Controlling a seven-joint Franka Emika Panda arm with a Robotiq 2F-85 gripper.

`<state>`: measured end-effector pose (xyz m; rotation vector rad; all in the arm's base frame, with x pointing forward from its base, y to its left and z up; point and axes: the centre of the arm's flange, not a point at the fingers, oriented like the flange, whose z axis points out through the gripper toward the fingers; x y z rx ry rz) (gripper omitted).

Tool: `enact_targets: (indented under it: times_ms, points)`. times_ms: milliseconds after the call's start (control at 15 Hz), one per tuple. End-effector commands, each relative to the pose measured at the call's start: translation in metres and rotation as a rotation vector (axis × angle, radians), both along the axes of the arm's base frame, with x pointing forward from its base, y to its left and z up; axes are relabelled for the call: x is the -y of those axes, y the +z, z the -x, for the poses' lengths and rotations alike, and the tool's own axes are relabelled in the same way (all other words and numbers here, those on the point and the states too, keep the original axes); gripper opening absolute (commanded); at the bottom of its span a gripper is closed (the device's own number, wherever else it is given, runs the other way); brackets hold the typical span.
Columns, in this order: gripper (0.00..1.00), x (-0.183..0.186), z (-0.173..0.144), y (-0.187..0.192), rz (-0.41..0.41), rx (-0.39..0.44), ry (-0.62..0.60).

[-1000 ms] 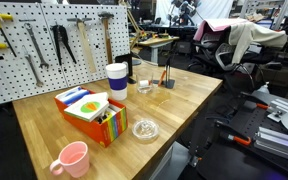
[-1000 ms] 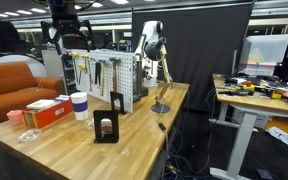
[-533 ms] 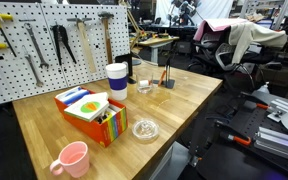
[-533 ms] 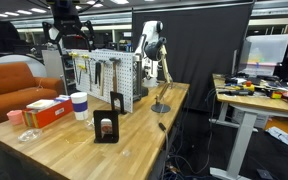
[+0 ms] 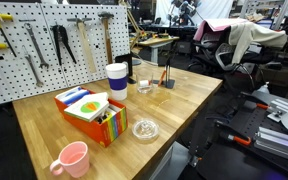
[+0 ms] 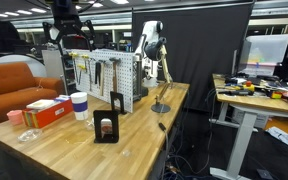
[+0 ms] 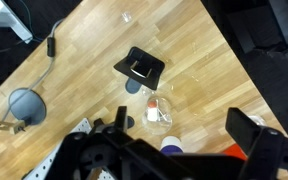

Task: Pour the water in the pink cup into the white and blue cup

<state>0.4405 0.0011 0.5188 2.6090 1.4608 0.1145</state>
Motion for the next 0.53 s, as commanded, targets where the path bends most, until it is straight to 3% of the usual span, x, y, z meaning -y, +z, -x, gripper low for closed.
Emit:
enact_targets:
  times_ms: [0, 467]
  points:
    - [1.0, -0.012, 0.004, 0.0, 0.019, 0.031, -0.201]
    - [1.0, -0.032, 0.004, -0.004, -0.021, 0.105, -0.608]
